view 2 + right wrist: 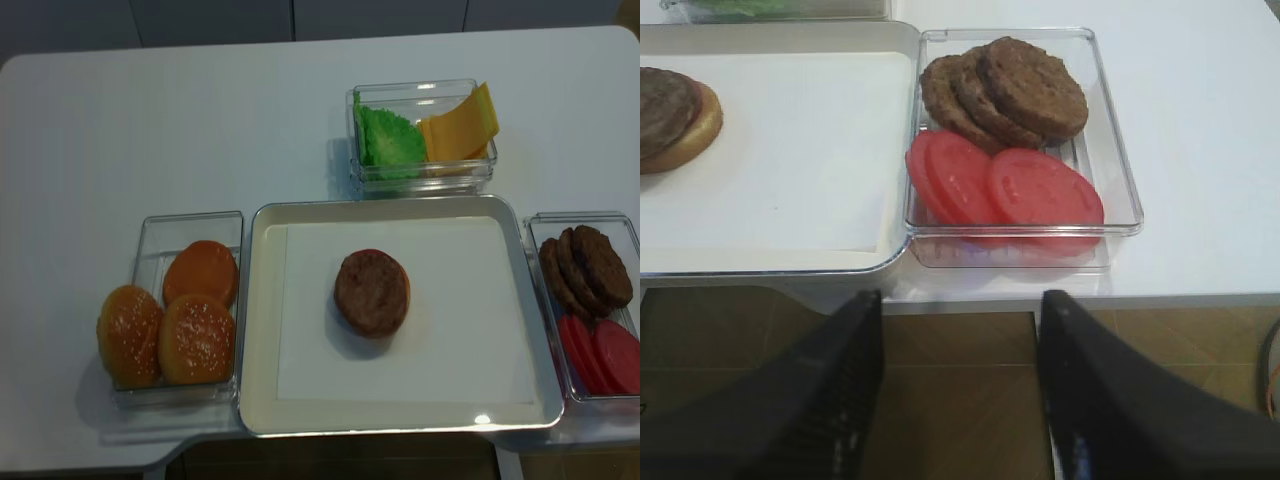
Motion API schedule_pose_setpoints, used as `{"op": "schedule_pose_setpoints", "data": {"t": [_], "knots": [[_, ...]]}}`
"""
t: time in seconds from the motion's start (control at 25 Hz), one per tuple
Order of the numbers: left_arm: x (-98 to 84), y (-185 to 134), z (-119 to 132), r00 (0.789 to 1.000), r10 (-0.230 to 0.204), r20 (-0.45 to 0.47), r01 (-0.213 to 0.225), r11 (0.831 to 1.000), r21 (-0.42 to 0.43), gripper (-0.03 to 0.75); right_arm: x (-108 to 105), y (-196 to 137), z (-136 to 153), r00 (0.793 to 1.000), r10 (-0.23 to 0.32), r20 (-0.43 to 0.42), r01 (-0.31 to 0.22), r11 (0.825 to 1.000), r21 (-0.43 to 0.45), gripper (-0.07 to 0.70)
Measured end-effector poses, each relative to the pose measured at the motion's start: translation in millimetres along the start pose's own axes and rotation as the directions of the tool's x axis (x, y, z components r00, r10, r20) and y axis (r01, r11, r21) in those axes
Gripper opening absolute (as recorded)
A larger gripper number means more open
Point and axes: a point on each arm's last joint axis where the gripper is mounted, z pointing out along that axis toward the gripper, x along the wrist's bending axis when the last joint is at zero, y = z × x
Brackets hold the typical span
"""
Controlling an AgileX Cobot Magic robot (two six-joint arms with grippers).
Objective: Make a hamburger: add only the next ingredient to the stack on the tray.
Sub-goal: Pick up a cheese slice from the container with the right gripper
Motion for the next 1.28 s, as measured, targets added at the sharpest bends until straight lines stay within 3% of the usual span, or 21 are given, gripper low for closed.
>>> {"op": "schedule_pose_setpoints", "data": {"t": [0.6,0.84,1.04,1.28], "knots": [[0.0,0,0,1.000,0.000,0.000,0.000,1.000,0.000,0.415,0,1,0,1.000,0.001,-0.003,-0.001,1.000,-0.010,0.376],[0.0,0,0,1.000,0.000,0.000,0.000,1.000,0.000,0.415,5,21,-13,0.992,0.108,-0.057,-0.114,0.986,-0.118,0.376],[0.0,0,0,1.000,0.000,0.000,0.000,1.000,0.000,0.415,8,49,-4,0.984,0.153,-0.092,-0.160,0.985,-0.072,0.376],[0.0,0,0,1.000,0.000,0.000,0.000,1.000,0.000,0.415,12,83,29,0.967,0.225,-0.120,-0.223,0.974,0.034,0.376]]}}
